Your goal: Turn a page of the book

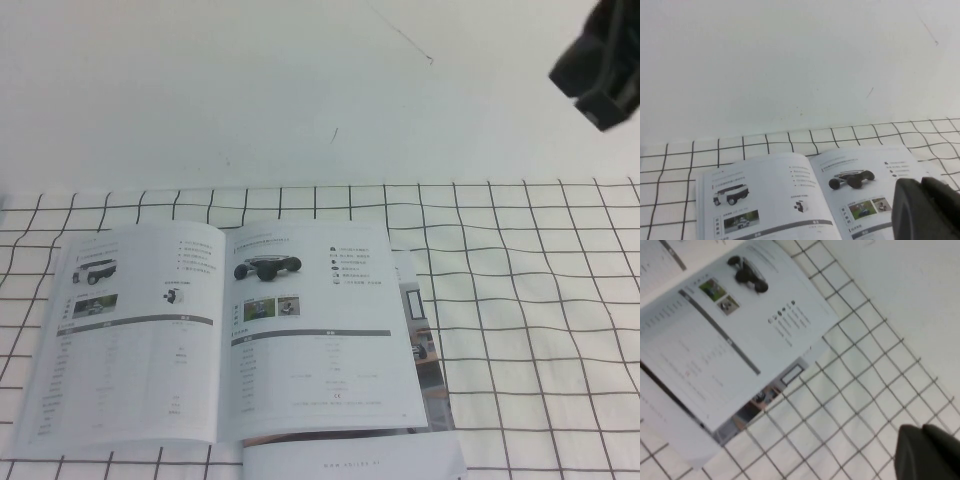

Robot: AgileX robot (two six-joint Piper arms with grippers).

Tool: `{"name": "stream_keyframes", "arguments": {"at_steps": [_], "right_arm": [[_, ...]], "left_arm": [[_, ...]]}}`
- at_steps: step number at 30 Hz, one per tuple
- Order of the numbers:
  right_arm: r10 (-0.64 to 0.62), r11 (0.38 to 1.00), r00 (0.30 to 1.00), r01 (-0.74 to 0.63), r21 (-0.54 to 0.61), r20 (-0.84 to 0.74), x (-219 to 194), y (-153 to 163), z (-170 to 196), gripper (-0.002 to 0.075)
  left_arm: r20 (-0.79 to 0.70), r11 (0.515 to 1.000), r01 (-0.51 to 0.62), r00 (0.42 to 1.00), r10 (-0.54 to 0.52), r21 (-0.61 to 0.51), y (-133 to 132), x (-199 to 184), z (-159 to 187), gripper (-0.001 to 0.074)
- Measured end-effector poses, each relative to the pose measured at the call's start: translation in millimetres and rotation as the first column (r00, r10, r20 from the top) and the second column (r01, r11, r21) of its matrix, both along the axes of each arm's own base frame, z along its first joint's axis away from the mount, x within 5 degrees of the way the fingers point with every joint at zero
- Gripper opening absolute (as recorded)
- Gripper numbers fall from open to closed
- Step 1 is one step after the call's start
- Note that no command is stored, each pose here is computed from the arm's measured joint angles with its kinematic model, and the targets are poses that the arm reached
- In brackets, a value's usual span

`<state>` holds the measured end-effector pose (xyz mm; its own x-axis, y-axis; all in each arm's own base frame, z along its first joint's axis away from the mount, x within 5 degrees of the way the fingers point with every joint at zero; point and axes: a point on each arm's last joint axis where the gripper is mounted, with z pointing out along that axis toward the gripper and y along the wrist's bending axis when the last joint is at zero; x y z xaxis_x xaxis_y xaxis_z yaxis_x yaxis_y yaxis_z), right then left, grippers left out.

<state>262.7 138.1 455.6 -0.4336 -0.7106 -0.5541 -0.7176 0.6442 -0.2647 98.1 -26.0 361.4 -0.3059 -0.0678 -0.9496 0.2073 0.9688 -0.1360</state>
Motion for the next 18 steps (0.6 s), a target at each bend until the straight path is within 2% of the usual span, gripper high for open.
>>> {"name": "stream_keyframes", "arguments": {"at_steps": [3,9,15,18], "right_arm": [[-0.036,0.999,0.999,0.036,-0.024,-0.004,-26,-18,-8,-0.0001],[-0.11,0.994,0.987,0.111,-0.001,0.113,-92,-61,-28,-0.0001],[-0.227,0.974,0.96,0.226,0.023,0.163,-153,-102,-73,-0.0001],[-0.284,0.959,0.938,0.274,0.076,0.199,-182,-120,-95,-0.0001]], "left_arm": [[0.028,0.999,0.015,1.0,-0.014,-0.031,4,-20,-14,-0.0003],[0.026,0.997,0.032,0.999,-0.03,-0.068,9,-41,-54,-0.0003],[0.089,0.994,0.054,0.995,-0.045,-0.095,11,-54,-77,-0.0003],[0.1,0.993,0.055,0.994,-0.045,-0.1,11,-55,-84,-0.0003]]}}
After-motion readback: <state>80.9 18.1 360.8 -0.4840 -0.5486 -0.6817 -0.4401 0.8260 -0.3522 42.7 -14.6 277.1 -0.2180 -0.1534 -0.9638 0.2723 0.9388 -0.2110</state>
